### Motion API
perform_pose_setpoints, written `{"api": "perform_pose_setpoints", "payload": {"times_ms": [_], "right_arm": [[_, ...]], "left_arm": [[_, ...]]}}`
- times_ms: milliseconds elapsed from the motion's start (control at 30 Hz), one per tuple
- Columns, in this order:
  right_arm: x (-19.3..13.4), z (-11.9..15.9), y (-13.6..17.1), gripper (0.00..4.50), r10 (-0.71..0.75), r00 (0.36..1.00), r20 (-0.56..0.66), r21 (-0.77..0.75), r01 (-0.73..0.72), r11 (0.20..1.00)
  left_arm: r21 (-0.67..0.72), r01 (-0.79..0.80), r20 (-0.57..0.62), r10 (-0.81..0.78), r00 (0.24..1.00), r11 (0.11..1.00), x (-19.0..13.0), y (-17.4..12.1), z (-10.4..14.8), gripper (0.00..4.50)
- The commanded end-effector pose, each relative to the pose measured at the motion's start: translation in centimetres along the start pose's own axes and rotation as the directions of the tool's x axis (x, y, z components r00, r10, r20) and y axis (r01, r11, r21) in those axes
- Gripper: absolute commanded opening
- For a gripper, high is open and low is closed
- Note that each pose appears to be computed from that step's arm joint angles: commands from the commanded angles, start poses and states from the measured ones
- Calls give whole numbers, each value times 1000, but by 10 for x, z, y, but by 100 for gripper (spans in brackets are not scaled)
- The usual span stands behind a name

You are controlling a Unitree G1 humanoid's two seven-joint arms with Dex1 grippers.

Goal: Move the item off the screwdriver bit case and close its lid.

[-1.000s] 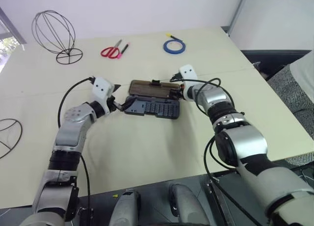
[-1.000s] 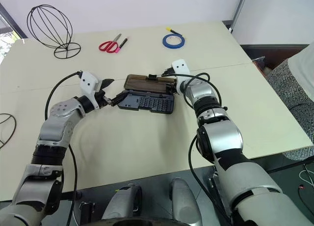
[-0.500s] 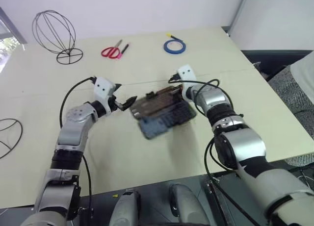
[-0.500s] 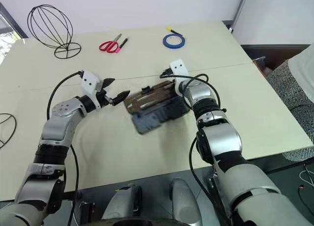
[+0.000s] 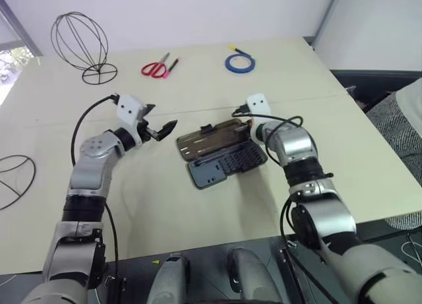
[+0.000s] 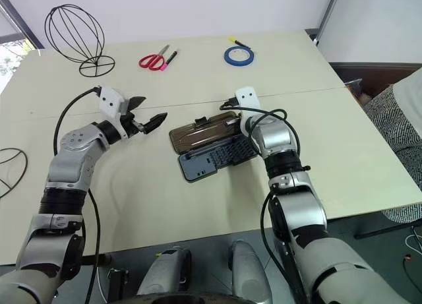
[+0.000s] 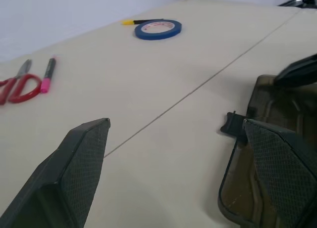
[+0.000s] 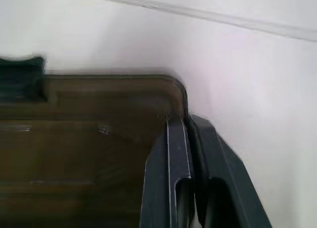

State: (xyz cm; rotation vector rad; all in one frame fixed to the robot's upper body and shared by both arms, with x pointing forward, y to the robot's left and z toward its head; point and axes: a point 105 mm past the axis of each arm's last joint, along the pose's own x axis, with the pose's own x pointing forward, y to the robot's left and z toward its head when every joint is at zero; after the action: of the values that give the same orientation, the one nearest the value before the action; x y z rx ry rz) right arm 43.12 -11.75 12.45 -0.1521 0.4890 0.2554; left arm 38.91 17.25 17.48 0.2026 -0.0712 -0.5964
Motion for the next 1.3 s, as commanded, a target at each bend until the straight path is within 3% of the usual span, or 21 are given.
{"api": "perform_pose_setpoints", "payload": {"times_ms": [33,333,633,1000,1167,1267,1300], "right_arm": [[-26,-12,-5,8,-88,993,-79,126,97,987],[-63,-12,12,8,-157,980,-120,189,178,966],[-65,-4,33,8,-119,989,-90,178,134,975],[-63,-6,29,8,-129,986,-107,160,145,976],[-67,8,27,8,-84,996,-39,198,90,976],[-70,20,27,91,-70,997,6,183,68,981],[-71,24,28,139,-67,998,17,174,63,983]], "left_arm": [[21,-4,53,3,999,1000,-6,0,18,450],[-6,38,15,-38,999,999,-4,-14,7,450],[-6,61,27,-60,998,998,7,-18,10,450],[-7,51,33,-51,998,999,6,-19,10,450],[-5,48,34,-48,998,999,5,-19,10,450],[-6,47,35,-47,998,999,5,-19,9,450],[-7,48,37,-48,998,999,6,-20,9,450]]}}
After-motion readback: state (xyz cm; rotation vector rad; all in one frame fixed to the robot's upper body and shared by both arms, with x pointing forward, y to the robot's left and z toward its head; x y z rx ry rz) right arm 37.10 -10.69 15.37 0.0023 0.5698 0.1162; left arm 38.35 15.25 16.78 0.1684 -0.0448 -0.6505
